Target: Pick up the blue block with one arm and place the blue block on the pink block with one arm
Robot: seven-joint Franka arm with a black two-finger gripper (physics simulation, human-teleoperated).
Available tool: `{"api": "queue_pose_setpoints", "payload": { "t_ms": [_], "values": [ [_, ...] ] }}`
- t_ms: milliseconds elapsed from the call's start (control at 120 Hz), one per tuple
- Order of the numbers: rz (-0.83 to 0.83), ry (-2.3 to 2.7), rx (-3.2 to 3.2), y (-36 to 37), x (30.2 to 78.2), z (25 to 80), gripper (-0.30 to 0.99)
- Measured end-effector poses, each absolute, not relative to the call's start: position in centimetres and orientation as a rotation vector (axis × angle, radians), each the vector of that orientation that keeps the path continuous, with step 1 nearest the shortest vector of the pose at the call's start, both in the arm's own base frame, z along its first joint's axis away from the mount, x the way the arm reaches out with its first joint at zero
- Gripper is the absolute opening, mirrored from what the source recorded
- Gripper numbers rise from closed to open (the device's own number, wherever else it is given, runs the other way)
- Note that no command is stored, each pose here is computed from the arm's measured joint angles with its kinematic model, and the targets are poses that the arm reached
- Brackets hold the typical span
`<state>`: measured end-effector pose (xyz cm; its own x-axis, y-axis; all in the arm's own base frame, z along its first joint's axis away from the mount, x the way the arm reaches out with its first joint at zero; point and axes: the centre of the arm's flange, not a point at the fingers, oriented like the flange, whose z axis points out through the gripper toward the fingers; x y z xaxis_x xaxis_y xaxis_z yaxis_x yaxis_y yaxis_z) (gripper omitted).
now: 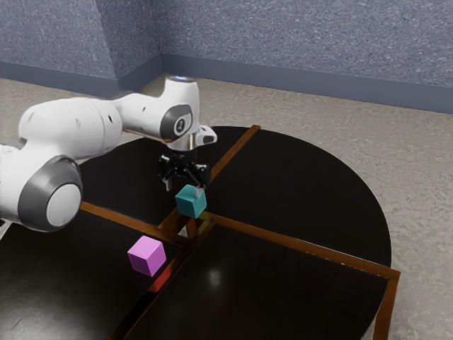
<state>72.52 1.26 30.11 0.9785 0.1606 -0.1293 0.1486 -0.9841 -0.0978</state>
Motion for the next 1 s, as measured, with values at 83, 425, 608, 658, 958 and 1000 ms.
{"api": "queue_pose_setpoints", "payload": {
  "t_ms": [83, 425, 608, 658, 958, 1000],
  "values": [
    [0.212, -0.263, -3.036, 1.7, 72.8, 29.3, 0.69],
    [0.242, -0.332, -3.042, 2.1, 72.9, 26.4, 0.69],
    [0.248, -0.356, -3.043, 2.2, 72.9, 25.8, 0.61],
    [0.243, -0.361, -3.044, 2.2, 72.9, 26.1, 0.55],
    [0.210, -0.342, -3.036, 2.0, 73.6, 28.6, 0.38],
    [0.207, -0.326, -3.037, 1.6, 73.8, 29.2, 0.37]
  ]
}}
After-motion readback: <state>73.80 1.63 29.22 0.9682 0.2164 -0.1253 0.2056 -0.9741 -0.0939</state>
